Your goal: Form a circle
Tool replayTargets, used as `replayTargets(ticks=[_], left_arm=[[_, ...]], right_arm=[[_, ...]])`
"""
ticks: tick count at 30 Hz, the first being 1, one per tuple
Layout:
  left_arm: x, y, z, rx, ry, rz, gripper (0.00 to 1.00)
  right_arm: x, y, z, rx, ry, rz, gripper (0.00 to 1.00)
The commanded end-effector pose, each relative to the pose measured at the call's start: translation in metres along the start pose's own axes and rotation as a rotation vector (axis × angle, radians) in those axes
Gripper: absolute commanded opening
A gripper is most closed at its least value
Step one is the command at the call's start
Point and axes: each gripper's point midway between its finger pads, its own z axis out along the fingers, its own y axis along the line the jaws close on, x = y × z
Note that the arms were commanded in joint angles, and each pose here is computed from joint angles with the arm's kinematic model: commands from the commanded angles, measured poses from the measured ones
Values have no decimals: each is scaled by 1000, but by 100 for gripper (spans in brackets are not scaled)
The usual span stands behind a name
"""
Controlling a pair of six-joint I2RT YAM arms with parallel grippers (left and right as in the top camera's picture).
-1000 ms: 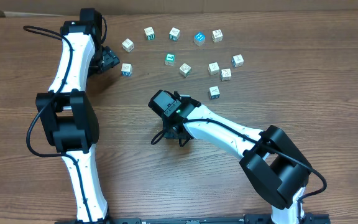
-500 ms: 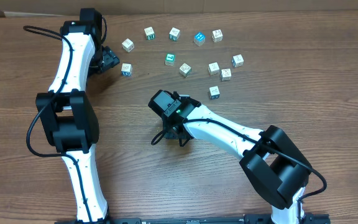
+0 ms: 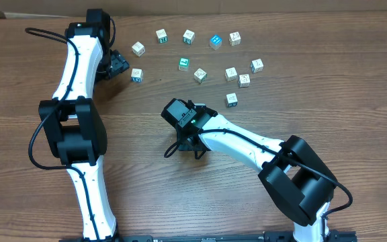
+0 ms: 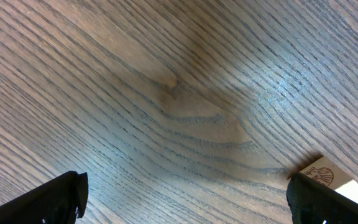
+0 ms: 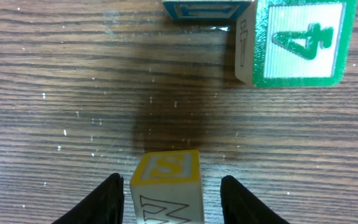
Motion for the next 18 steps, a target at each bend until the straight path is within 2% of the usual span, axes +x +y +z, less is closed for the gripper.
replayTargets(ticks=[1,4,18], left_arm=[[-2,-3,-16,24,-23,20,99],[-2,-3,-16,24,-23,20,99],[-2,-3,-16,24,-23,20,100]], right_arm=[[0,-4,3,15,-6,-1,43],[0,-4,3,15,-6,-1,37],[0,-4,3,15,-6,-1,38]])
